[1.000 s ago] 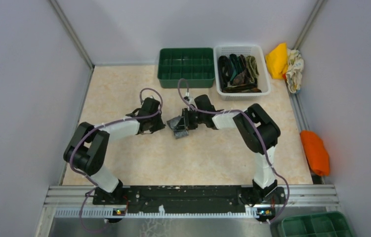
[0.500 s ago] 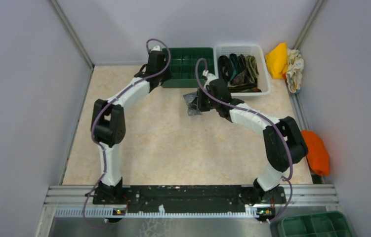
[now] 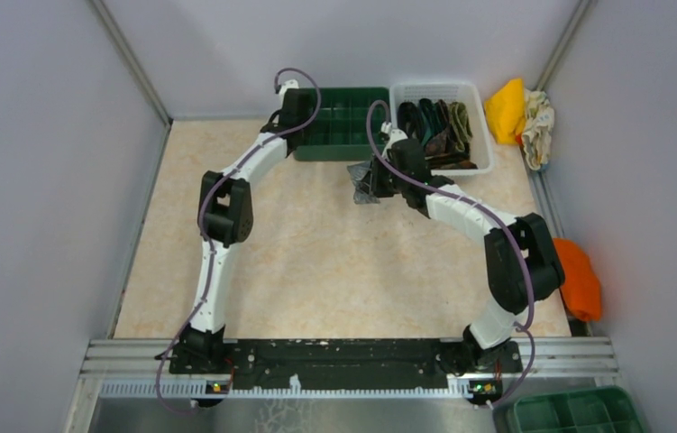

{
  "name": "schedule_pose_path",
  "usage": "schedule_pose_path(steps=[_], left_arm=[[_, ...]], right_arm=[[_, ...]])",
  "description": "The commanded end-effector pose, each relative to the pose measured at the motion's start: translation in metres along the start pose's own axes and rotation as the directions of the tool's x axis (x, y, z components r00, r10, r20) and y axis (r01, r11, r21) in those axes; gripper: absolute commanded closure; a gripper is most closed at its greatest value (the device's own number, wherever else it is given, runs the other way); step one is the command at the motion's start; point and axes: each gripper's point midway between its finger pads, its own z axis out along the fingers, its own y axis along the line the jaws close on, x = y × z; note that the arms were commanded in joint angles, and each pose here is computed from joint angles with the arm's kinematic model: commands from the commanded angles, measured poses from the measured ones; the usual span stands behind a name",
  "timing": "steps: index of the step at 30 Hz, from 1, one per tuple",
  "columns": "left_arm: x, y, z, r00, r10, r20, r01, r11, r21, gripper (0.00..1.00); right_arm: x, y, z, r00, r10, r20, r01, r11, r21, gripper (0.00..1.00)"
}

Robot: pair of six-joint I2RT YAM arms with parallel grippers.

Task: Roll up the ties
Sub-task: Move the bin to the center of the board.

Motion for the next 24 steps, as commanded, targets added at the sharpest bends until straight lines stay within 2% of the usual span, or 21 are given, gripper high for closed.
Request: schedule_pose_path(steps=[1, 5, 6, 12, 15, 24], left_arm=[[0.006, 0.016, -0.003, 1.000, 0.023, -0.015, -0.024, 0.998, -0.059, 1.00], [0.041, 0.029, -0.012, 0.994, 0.014, -0.113, -0.022, 0.997, -0.076, 1.00], [0.063, 0.038, -0.017, 0.987, 0.009, -0.161, -0.024, 0.996, -0.087, 1.00], [0.102, 0.068, -0.056, 0.975, -0.021, -0.220, -0.005, 0.993, -0.119, 1.00], [0.109, 0.076, -0.074, 0.963, -0.010, -0.270, -0.026, 0.991, -0.130, 1.00], [0.099, 0.088, -0.124, 0.958, 0.018, -0.285, -0.048, 0.994, -0.097, 1.00]], right_arm=[[-0.044, 0.015, -0.012, 0.992, -0.031, 0.125, 0.035, 0.999, -0.027, 1.00], [-0.058, 0.013, -0.016, 0.986, -0.044, 0.160, 0.044, 0.999, 0.007, 1.00], [-0.063, 0.013, -0.017, 0.984, -0.048, 0.170, 0.046, 0.999, 0.015, 1.00], [-0.087, 0.012, -0.017, 0.977, -0.059, 0.205, 0.053, 0.998, 0.037, 1.00], [-0.093, 0.013, -0.007, 0.978, -0.074, 0.194, 0.068, 0.997, 0.036, 1.00], [-0.112, 0.014, 0.043, 0.980, -0.154, 0.129, 0.153, 0.988, 0.022, 1.00]])
